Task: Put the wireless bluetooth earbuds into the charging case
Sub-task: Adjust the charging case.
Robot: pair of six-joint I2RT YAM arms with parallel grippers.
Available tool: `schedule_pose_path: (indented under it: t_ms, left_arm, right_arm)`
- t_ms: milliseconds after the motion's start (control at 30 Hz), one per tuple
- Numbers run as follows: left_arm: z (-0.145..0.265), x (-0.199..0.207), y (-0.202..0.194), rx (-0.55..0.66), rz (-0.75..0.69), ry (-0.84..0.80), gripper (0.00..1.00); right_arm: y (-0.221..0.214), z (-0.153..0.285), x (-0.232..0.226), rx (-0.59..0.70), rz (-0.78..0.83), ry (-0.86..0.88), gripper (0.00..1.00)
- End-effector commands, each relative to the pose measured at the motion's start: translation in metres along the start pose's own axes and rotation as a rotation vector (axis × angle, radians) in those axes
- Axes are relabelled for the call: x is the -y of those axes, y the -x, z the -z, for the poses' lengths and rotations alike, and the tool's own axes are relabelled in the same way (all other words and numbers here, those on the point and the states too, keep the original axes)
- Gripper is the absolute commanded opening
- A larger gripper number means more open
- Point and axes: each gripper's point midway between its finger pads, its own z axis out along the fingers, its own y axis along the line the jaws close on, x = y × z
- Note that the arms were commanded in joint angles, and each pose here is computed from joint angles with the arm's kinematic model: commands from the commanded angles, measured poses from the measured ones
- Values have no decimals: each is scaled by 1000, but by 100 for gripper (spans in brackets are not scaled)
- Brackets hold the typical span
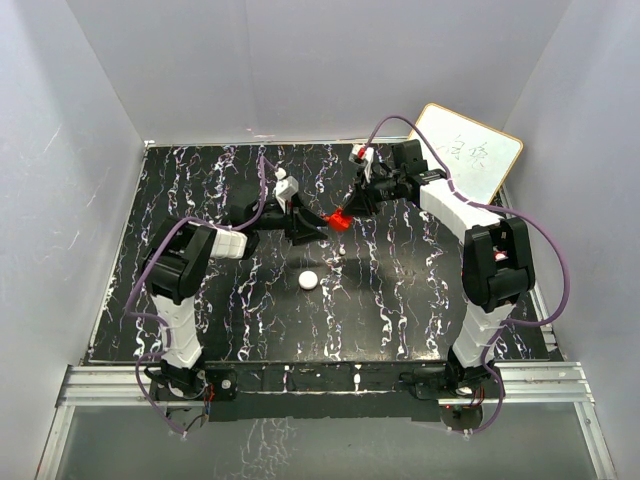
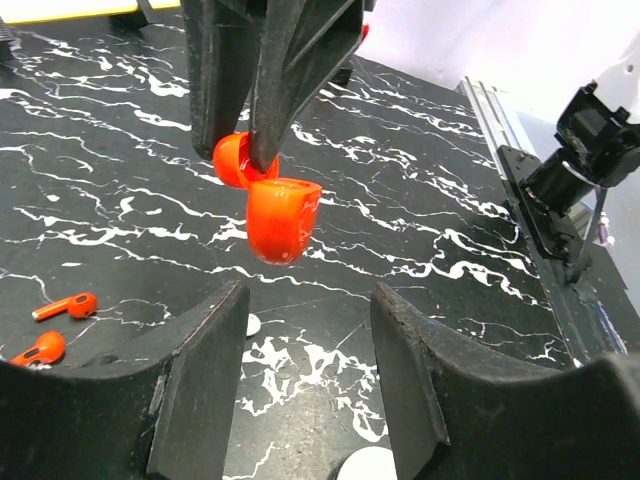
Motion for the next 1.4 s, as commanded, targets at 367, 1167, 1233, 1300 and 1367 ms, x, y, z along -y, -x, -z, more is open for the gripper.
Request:
schedule_pose_path:
  t_ms: [367, 1167, 1233, 1300, 1367]
  left_arm:
    - [-22, 16, 19, -11, -91, -159, 46]
    - [-27, 15, 17, -30, -87, -177, 24]
    - [-27, 15, 17, -30, -87, -178, 22]
    - [-27, 16, 17, -31, -86, -180, 18]
    - [-27, 16, 17, -32, -84, -184, 12]
  right_arm:
    - [42, 9, -18, 46, 130, 22, 5]
    - [38, 4, -21, 23, 139, 41, 5]
    - [39, 4, -22, 23, 140, 41, 4]
    - [38, 4, -21, 22, 139, 41, 4]
    - [38, 4, -21, 21, 139, 42, 4]
